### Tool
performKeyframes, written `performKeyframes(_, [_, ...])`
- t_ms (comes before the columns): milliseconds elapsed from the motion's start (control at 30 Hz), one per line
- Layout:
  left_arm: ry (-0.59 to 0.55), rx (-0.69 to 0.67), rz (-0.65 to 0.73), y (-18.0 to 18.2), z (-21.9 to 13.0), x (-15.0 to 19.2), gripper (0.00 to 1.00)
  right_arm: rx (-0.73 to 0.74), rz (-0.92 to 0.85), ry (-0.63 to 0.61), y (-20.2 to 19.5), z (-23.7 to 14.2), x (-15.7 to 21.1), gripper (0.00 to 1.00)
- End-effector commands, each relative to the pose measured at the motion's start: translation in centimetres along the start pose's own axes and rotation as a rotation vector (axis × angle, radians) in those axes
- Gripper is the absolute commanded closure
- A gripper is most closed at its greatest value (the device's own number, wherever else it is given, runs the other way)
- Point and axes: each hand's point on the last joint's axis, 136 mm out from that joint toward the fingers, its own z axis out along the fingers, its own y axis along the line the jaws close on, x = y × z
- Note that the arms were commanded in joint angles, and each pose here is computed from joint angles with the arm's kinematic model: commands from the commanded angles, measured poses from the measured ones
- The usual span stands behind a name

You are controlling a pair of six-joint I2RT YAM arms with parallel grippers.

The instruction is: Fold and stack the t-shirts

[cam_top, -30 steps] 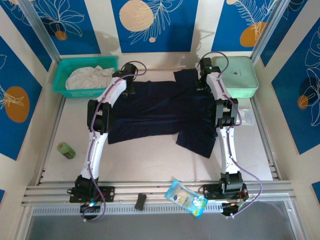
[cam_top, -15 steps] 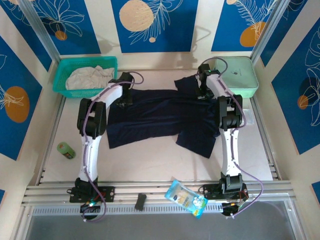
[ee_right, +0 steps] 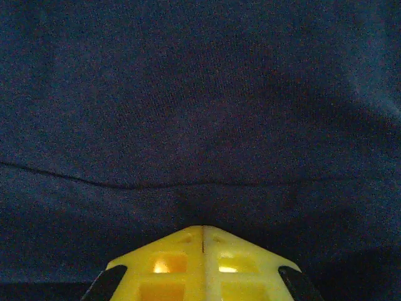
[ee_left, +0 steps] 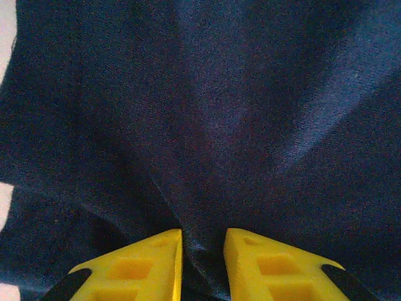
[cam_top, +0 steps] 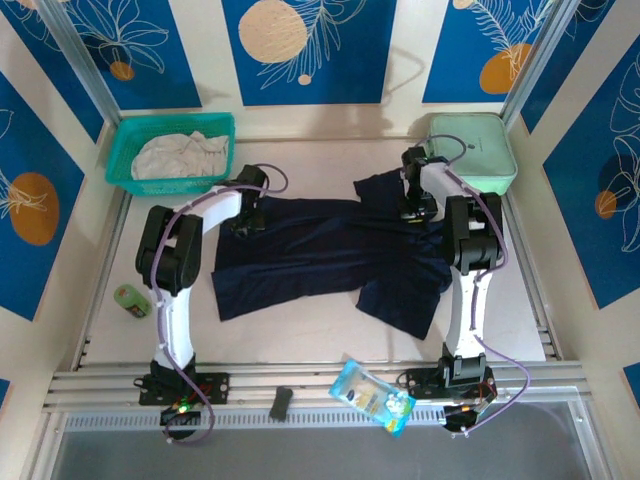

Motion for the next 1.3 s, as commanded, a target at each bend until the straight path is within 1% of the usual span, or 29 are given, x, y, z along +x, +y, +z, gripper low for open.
performKeyframes(0, [0.156, -0.035, 0.025, 0.6, 1.3, 5.2, 0.74, -0.019, 0.037, 0.138, 0.1, 1.8, 4.0, 1.00])
performKeyframes(300, [0.126, -0.033, 0.010, 1.0, -1.0, 5.5, 0.74, -0.022, 0.056, 0.094, 0.0, 0.1, 3.8, 1.00])
performKeyframes(400, [0.088, -0.046, 0.003, 1.4, -2.3, 4.5, 0.72, -0.036, 0.066, 0.053, 0.0, -1.2, 3.0, 1.00])
performKeyframes(500, [0.035, -0.093, 0.000, 2.4, -5.0, 2.3, 0.67, -0.074, 0.075, -0.021, 0.4, -4.3, 1.7, 1.00])
performKeyframes(633, [-0.051, -0.134, 0.001, 3.6, -9.3, -1.2, 0.61, -0.146, 0.093, -0.141, 1.0, -9.3, 0.7, 0.88])
performKeyframes(700, [-0.073, -0.142, 0.006, 4.2, -10.4, -2.6, 0.60, -0.189, 0.100, -0.182, 1.4, -11.2, 0.8, 0.85])
performKeyframes(800, [-0.069, -0.128, 0.018, 4.9, -9.9, -4.2, 0.59, -0.246, 0.103, -0.203, 2.2, -12.9, 1.8, 0.83])
performKeyframes(967, [-0.010, -0.027, 0.040, 4.9, -5.9, -5.7, 0.63, -0.285, 0.083, -0.204, 3.4, -13.7, 4.0, 0.82])
performKeyframes(1067, [-0.038, 0.036, 0.072, 4.4, -4.5, -7.1, 0.65, -0.284, 0.070, -0.196, 3.9, -13.5, 5.1, 0.82])
performKeyframes(1200, [-0.106, 0.083, 0.159, 3.4, -4.3, -9.0, 0.65, -0.286, 0.063, -0.190, 4.2, -13.3, 6.1, 0.82])
performKeyframes(1267, [-0.115, 0.085, 0.196, 3.3, -4.4, -9.5, 0.65, -0.284, 0.059, -0.186, 4.4, -13.1, 6.5, 0.82])
